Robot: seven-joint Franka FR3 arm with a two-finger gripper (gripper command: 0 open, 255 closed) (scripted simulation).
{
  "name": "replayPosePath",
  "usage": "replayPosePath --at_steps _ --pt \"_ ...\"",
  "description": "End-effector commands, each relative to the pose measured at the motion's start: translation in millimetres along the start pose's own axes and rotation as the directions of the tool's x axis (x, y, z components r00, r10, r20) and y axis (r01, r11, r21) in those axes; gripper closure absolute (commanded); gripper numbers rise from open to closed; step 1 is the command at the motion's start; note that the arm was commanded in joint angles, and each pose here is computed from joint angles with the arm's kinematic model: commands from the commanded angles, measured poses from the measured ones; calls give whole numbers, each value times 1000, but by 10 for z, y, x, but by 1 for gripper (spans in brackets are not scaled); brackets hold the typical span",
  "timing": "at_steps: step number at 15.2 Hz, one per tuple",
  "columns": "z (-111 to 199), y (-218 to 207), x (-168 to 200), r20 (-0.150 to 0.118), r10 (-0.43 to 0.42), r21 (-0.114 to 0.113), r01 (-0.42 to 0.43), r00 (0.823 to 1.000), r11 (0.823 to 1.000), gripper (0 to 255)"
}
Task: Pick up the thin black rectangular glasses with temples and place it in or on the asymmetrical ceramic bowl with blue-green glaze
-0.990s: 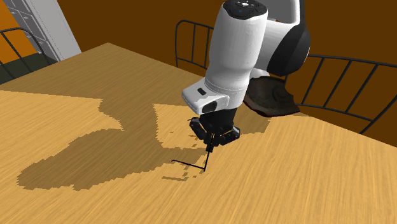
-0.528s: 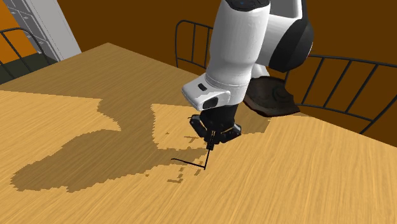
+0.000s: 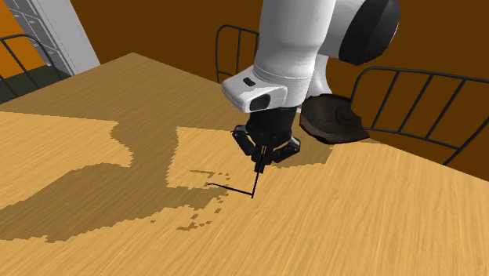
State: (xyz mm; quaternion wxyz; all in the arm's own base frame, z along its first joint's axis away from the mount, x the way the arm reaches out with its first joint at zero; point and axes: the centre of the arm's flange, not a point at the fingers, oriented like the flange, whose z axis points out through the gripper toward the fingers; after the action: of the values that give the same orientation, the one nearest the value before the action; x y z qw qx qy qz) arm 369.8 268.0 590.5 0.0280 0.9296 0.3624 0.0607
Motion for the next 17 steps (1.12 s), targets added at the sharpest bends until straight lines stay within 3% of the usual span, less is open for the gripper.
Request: replayPosePath --at_steps 1,17 --pt "-99 11 15 1 0 0 0 1000 1000 255" --pt "-936 92 93 1 0 0 0 1000 1000 255"
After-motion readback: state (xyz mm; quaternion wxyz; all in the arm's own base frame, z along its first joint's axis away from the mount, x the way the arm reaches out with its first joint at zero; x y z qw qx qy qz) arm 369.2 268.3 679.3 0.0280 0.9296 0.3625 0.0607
